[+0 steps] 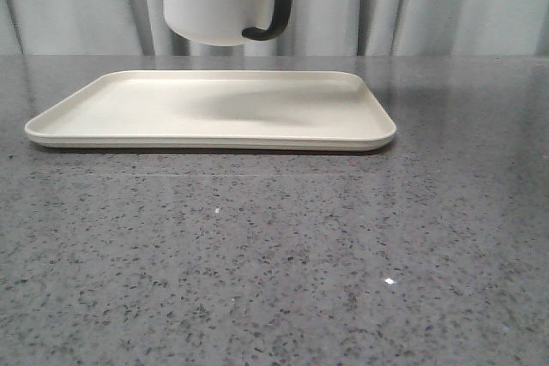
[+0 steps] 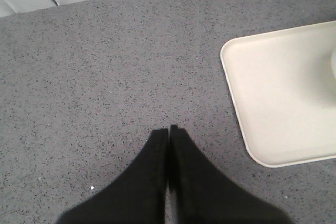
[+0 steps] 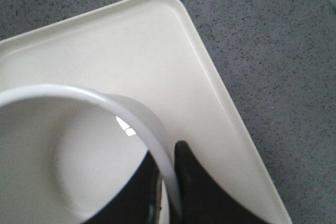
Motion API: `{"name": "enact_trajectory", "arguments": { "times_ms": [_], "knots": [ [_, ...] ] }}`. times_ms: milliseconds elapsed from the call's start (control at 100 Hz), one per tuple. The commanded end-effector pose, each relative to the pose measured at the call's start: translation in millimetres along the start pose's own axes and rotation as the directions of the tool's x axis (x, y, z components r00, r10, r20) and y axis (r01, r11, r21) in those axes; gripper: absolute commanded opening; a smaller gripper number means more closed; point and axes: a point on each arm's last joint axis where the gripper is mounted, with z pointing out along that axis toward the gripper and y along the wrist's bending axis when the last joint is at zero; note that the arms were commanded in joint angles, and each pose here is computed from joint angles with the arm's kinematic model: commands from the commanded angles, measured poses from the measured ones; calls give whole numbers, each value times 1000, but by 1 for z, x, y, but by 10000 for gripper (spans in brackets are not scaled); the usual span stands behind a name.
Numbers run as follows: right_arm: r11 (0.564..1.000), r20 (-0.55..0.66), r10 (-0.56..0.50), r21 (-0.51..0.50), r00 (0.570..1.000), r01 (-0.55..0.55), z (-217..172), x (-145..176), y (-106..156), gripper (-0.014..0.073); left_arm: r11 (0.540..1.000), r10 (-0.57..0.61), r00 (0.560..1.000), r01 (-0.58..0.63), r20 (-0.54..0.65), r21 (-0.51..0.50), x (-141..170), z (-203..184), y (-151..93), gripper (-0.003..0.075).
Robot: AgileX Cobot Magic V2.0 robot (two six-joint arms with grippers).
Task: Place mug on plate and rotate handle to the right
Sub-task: 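Lift the mug by its rim with the right gripper and rotate it, then lower the rotated mug back onto the tray with the right gripper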
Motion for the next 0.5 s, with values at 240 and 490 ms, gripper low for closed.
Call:
{"name": "enact_trajectory", "arguments": {
  "times_ms": [240, 490],
  "knots": [
    [974, 21, -226, 5, 974, 226, -43, -7, 10, -59, 1000, -3, 996, 3, 91, 0, -6, -13, -1, -20],
    [943, 23, -333, -3, 943, 333, -41, -9, 14, -59, 1000, -4, 995, 3, 95, 1, -7, -13, -1, -20]
  ]
}}
